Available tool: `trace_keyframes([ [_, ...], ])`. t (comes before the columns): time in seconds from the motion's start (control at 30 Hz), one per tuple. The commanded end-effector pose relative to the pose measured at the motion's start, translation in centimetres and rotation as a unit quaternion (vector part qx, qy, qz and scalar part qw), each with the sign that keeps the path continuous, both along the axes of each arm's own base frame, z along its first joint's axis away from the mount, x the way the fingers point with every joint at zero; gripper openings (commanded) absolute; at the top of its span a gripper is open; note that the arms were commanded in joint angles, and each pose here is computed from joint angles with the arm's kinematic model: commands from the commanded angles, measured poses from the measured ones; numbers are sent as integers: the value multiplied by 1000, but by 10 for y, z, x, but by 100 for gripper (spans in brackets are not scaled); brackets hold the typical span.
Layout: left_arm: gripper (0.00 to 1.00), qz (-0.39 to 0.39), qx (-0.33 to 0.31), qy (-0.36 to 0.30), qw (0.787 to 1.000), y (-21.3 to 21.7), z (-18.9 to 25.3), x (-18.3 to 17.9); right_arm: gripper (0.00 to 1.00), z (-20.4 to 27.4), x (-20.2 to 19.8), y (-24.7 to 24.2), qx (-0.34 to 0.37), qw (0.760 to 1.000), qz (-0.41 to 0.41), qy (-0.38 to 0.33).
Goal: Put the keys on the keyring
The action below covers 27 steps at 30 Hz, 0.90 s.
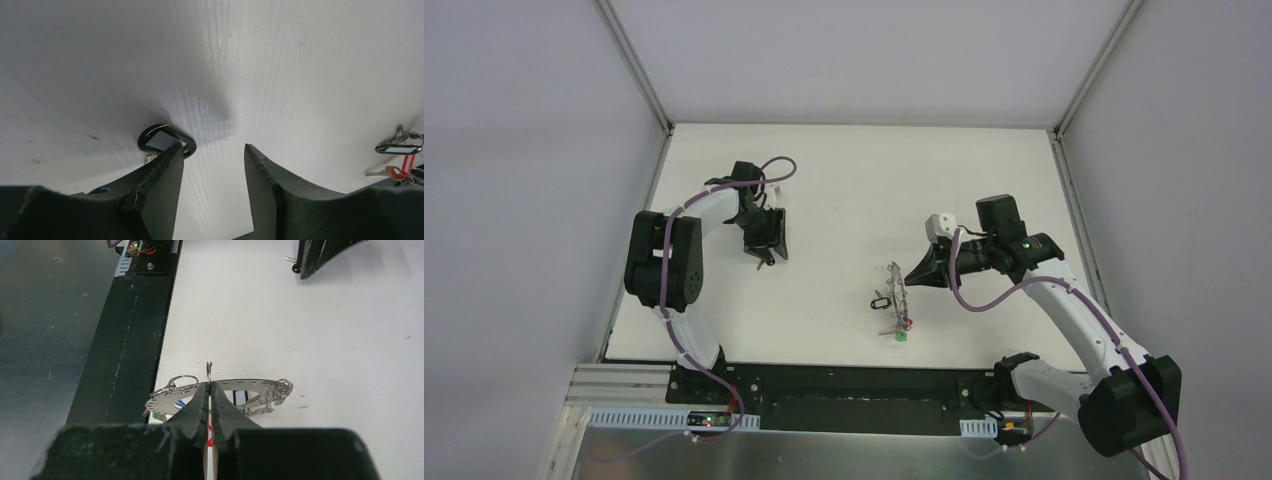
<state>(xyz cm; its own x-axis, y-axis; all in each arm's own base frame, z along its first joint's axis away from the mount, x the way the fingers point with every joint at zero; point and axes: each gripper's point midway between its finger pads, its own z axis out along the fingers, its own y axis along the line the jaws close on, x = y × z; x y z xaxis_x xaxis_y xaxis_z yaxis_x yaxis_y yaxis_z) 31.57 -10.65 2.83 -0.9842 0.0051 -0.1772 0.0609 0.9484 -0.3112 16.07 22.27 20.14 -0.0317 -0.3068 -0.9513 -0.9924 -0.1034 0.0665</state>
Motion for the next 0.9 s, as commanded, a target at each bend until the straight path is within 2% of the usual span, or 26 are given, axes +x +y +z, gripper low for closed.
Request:
trace_keyframes([
  [0.0,50,34,-26,41,998,-3,-12,-12,0,12,3,1,26,1000,2,-13],
  [0.17,49,43,-45,68,996,-10,-21,-24,0,14,6,-1,29,999,-6,-13],
  [0.33,48,12,-61,84,995,-30,-26,-39,0,13,10,-2,29,999,-10,-8],
  [0.47,48,-61,-56,83,993,-63,-23,-54,0,12,12,-3,28,999,-15,-10],
  [0.6,47,-148,-59,91,983,-103,-22,-75,0,12,13,-5,27,999,-20,-14],
  [0.73,48,-197,-72,59,976,-124,-6,-78,0,13,15,-7,29,999,-28,-19],
  [0.87,52,-223,-70,-18,972,-122,21,-65,0,13,16,-8,29,999,-29,-19],
])
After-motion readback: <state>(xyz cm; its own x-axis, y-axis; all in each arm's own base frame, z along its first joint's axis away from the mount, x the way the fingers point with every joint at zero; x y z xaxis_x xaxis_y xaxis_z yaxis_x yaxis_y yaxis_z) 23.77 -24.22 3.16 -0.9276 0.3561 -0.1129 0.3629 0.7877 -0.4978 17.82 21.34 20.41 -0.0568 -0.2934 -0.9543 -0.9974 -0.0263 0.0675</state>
